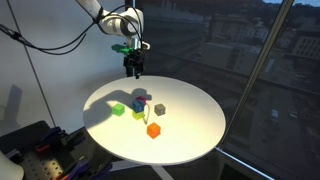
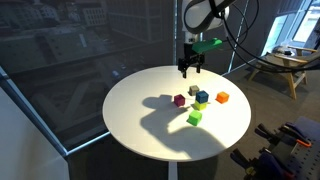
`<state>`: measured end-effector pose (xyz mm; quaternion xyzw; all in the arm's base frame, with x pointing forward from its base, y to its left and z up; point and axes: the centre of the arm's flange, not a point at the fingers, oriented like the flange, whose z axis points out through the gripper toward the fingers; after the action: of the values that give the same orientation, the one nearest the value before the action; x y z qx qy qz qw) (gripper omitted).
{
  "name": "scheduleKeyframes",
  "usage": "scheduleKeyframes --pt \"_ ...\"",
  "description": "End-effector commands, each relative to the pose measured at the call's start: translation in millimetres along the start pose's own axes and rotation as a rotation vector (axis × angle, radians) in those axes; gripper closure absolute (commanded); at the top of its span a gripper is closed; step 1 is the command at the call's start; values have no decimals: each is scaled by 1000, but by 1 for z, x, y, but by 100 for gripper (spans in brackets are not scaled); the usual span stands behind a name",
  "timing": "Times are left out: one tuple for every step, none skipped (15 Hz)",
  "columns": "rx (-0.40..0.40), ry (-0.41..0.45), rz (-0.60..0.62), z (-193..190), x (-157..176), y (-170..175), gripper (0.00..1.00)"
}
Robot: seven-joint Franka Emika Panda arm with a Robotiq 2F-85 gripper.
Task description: Put the pink block over the green block
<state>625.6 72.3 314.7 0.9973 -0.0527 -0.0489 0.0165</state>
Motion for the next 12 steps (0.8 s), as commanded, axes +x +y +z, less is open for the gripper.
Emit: scheduleKeyframes --pt "-18 7 19 10 17 -1 0" --pt "-20 5 18 15 19 -1 0" --pt "-20 3 18 19 21 -1 0" --pt "-22 4 17 25 23 -1 0" --pt "-23 6 14 30 25 -1 0" --pt "-24 8 12 36 26 -1 0" --pt "-25 9 10 41 28 -2 0" --pt "-28 11 8 47 29 -2 0" --pt "-28 10 7 52 30 -2 0" --pt "-27 9 6 56 31 -3 0" --pt "-28 5 5 61 32 -3 0" --pt "-28 4 4 65 33 -4 0"
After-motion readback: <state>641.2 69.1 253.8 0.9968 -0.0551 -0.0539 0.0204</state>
